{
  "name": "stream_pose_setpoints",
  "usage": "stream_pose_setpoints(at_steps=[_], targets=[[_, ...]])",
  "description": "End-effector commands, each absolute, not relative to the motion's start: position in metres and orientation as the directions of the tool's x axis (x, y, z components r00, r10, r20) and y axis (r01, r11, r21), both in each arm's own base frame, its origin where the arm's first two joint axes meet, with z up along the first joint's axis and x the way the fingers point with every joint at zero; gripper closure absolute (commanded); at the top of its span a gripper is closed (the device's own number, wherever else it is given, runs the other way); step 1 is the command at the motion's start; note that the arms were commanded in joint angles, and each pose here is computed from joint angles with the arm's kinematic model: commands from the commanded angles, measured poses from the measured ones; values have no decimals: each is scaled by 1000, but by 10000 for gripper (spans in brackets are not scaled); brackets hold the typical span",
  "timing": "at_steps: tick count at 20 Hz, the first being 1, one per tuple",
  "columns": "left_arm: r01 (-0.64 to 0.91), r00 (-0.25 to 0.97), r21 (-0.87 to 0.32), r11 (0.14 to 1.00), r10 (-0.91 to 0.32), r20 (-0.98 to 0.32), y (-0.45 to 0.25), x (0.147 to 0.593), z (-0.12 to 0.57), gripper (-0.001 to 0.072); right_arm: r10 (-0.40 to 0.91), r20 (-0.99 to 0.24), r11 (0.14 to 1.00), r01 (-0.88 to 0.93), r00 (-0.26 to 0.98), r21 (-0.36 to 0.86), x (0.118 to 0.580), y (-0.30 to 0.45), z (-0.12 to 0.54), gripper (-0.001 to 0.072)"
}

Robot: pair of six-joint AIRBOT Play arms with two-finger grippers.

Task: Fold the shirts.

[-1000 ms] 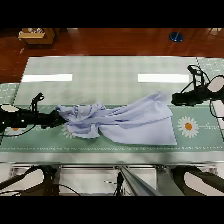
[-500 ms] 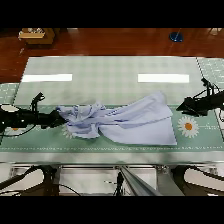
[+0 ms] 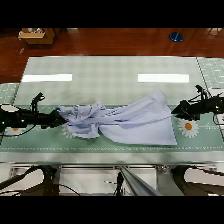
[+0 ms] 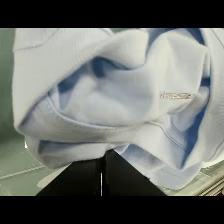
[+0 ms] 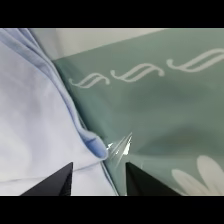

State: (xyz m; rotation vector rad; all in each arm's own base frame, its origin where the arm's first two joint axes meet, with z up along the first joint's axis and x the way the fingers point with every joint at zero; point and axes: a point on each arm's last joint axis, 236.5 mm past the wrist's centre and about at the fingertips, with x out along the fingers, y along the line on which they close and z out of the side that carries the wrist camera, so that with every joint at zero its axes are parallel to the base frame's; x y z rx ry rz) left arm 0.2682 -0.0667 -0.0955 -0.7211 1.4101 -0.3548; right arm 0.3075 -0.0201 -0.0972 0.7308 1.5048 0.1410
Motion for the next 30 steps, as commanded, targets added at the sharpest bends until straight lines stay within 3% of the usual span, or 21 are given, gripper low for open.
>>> stream_pose_setpoints(at_steps=[1,4,6,7,11,20,25,30], targets=[[-187,158,-643,743,-624,-766,-66,269,-95,683,519,-846,762,381,121,523,306,-17,-109,316],[-187,158,-643,743,-624,-766,-66,269,-95,682,511,-847,753,397,149,524,309,-17,-114,420],[-187,157,-643,742,-624,-766,-66,269,-95,683,512,-837,734,407,193,543,320,-17,-111,578],[-187,157,-643,743,-624,-766,-66,269,-95,682,519,-830,725,410,204,554,322,-15,-109,621],[-187,157,-644,742,-624,-765,-66,269,-95,683,516,-827,744,362,221,562,326,-16,-92,694],[-38,157,-689,723,-677,-719,-69,298,-28,684,442,-813,820,197,379,537,357,-30,-1,701],[127,290,-642,756,-647,-705,-60,333,74,684,383,-769,865,95,512,493,366,-33,71,701],[247,431,-556,794,-604,-671,-58,343,175,684,355,-636,878,-11,685,478,375,-24,170,701]])
